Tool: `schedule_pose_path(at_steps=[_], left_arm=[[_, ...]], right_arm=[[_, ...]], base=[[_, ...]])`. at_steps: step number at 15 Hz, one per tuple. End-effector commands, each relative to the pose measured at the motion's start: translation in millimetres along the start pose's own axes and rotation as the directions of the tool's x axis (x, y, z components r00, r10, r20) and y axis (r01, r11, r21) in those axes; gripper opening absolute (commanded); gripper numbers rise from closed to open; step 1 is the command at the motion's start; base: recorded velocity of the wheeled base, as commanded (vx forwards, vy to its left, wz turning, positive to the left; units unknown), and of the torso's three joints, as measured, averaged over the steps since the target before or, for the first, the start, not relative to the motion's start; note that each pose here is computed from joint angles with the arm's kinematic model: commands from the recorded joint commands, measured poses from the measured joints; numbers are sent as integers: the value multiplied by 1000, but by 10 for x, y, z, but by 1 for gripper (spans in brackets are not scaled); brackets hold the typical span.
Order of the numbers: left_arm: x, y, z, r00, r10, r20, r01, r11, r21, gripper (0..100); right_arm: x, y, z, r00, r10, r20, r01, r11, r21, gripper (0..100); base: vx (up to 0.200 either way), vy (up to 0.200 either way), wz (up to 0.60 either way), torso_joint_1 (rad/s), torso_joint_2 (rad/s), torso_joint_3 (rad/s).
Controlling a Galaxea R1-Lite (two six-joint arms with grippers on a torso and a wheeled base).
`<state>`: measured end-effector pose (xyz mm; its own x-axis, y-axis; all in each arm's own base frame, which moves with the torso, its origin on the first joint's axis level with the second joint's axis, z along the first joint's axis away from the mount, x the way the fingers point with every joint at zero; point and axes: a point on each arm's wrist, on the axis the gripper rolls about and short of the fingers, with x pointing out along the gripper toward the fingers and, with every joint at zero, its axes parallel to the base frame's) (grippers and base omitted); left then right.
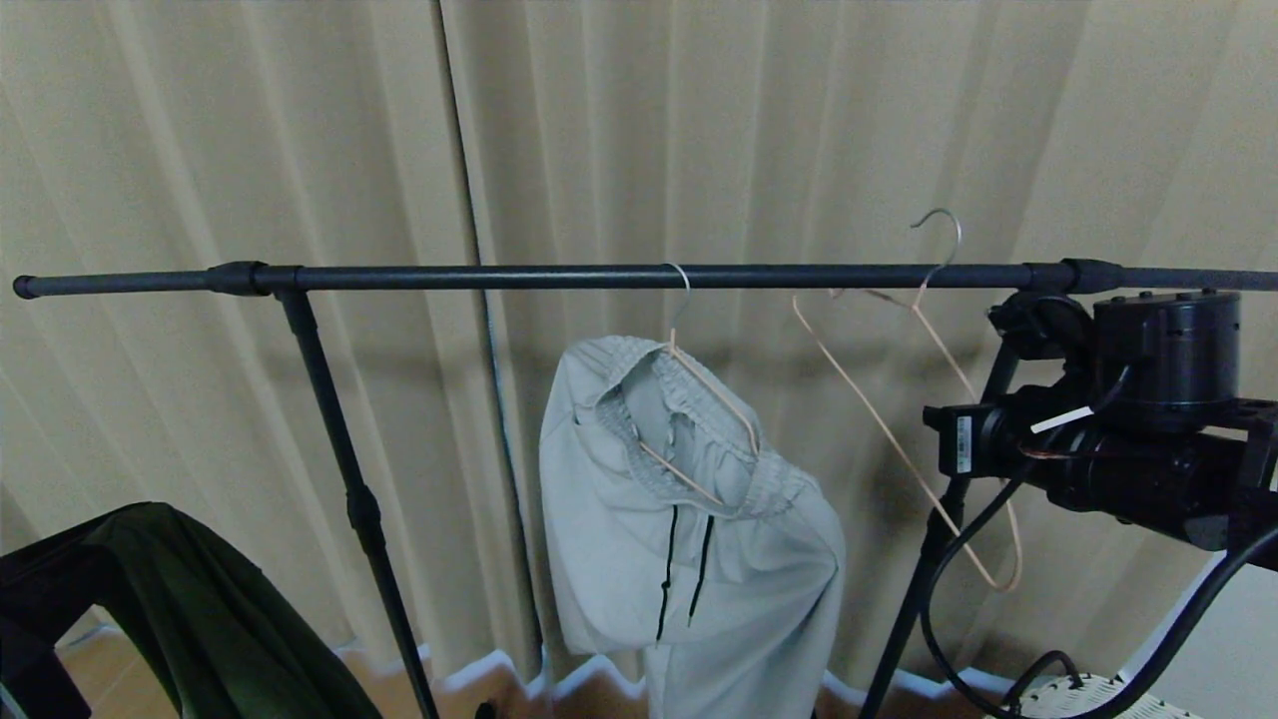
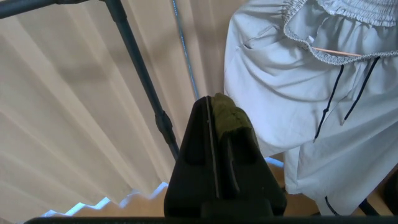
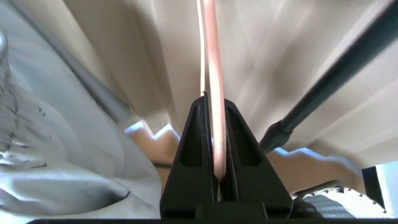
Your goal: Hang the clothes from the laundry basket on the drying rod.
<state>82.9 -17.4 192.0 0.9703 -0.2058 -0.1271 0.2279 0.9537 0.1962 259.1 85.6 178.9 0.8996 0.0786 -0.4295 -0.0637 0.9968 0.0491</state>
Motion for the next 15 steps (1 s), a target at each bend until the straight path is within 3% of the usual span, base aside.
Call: schedule_pose_path(at_steps=[1, 9, 15], left_arm=[[4, -5, -17, 1000, -2, -6, 2, 1000, 2, 0], [4, -5, -17, 1000, -2, -6, 2, 1000, 2, 0], [4, -3, -17, 1000, -1, -6, 1, 1000, 0, 0]], right_arm=[[-153, -22, 86, 999, 8, 51, -9, 1000, 12, 0], [-410, -91, 6, 998, 14, 68, -15, 1000, 14, 0], [-543, -150, -228, 1000, 13, 26, -13, 1000, -10, 0]], base=[[0, 0, 0, 0, 0, 0], [0, 0, 0, 0, 0, 0], [0, 0, 0, 0, 0, 0]])
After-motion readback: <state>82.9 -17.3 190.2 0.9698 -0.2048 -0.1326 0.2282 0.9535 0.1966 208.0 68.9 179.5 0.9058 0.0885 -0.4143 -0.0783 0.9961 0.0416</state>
